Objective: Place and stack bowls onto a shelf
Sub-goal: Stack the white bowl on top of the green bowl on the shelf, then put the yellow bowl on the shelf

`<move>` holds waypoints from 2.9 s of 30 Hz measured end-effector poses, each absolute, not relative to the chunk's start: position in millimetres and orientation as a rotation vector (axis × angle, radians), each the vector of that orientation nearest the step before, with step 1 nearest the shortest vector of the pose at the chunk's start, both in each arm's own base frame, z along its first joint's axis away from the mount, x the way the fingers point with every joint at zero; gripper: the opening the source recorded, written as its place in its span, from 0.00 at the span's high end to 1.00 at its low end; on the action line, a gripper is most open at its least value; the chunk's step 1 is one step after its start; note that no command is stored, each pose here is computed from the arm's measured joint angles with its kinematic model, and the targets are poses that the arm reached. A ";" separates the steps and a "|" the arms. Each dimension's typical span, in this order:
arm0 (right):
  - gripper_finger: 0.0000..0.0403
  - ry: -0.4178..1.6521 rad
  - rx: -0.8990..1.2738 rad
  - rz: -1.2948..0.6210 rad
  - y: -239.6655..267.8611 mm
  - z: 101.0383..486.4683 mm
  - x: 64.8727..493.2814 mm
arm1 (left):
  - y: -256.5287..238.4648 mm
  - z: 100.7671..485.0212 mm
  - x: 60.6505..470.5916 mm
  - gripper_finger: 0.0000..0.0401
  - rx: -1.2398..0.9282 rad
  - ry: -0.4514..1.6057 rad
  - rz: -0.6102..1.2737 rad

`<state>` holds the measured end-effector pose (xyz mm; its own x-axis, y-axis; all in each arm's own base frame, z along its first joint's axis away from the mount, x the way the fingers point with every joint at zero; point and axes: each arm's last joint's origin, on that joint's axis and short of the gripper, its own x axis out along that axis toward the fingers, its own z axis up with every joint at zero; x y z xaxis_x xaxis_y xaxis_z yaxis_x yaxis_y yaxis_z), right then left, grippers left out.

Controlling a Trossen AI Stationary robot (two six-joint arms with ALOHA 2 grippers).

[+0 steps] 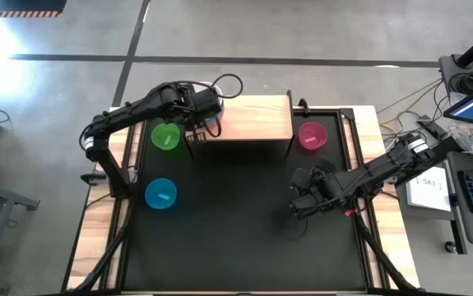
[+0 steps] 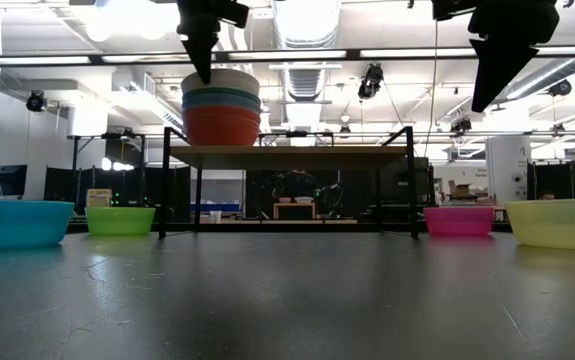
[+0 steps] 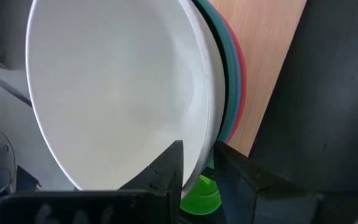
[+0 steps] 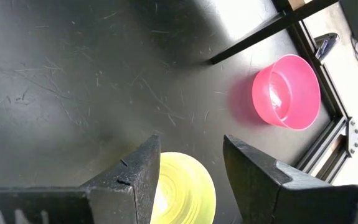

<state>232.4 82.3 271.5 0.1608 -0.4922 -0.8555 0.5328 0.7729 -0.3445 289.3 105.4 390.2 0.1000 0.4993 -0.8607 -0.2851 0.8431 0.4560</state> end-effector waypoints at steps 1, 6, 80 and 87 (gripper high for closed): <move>0.59 1.205 0.040 -0.732 82.3 271.5 232.4 | 105.5 390.2 289.3 0.83 0.187 1.351 0.588; 0.59 1.201 0.049 -0.738 82.3 271.5 232.4 | 105.6 390.4 289.9 0.78 0.177 1.340 0.598; 0.66 1.517 0.381 -0.620 98.1 158.9 189.8 | 20.5 441.4 307.7 0.61 0.187 0.948 0.160; 0.92 1.529 0.339 -0.569 98.3 158.9 190.3 | 20.5 441.3 307.6 0.61 0.174 0.947 0.166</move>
